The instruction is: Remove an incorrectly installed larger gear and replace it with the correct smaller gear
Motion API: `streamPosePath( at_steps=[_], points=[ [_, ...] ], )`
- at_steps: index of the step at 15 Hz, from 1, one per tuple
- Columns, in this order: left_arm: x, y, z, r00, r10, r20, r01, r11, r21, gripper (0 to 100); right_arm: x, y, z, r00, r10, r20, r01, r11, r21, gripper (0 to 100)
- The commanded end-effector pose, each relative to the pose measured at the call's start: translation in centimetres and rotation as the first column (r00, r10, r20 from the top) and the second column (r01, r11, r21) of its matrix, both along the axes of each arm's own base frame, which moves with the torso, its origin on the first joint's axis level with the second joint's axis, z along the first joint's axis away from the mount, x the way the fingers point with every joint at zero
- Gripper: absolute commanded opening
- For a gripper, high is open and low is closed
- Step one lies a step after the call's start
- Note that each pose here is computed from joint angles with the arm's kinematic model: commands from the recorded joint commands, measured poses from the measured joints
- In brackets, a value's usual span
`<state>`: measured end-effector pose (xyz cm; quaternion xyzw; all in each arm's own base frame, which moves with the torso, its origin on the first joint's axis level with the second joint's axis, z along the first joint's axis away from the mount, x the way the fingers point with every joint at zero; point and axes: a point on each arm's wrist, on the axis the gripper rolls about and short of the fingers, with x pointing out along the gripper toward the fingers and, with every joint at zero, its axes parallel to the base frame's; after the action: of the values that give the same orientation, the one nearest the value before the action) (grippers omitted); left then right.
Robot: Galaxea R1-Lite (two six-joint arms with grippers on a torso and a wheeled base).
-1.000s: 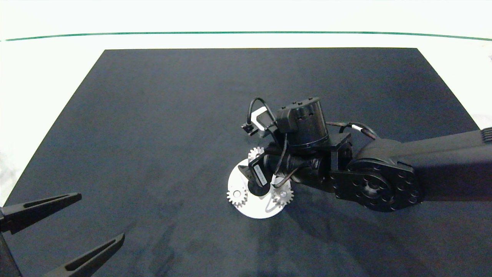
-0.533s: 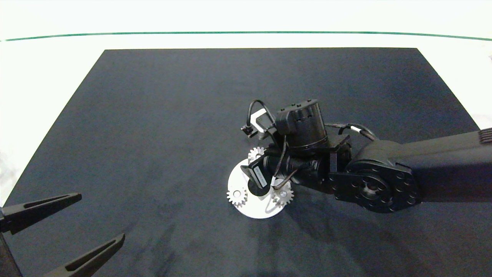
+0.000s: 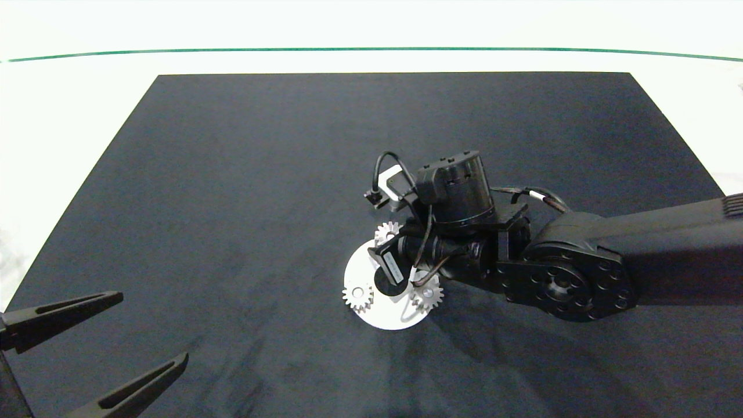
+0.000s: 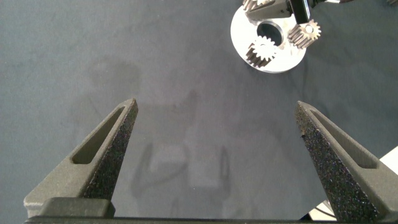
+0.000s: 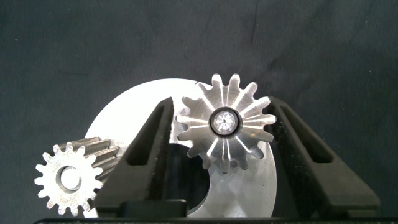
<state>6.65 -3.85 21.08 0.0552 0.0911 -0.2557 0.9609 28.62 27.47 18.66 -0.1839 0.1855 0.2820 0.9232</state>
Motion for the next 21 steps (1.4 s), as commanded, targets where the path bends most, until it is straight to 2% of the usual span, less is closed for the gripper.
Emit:
streamPosePath(
  at_steps=[1,12,21],
  points=[
    [0.00,0.00,0.00,1.000,0.000,0.001,0.000,1.000,0.000,100,0.02,0.03,-0.06,1.000,0.000,0.001,0.000,1.000,-0.002,52],
    [0.02,-0.01,-0.19,1.000,0.000,-0.006,0.000,1.000,0.004,100,-0.03,-0.11,-0.30,1.000,0.000,-0.003,0.000,1.000,-0.014,31],
    [0.02,-0.01,-0.19,1.000,0.000,-0.006,0.000,1.000,0.004,100,-0.28,-0.27,0.18,1.000,0.007,-0.002,-0.008,0.999,-0.035,31]
  ],
)
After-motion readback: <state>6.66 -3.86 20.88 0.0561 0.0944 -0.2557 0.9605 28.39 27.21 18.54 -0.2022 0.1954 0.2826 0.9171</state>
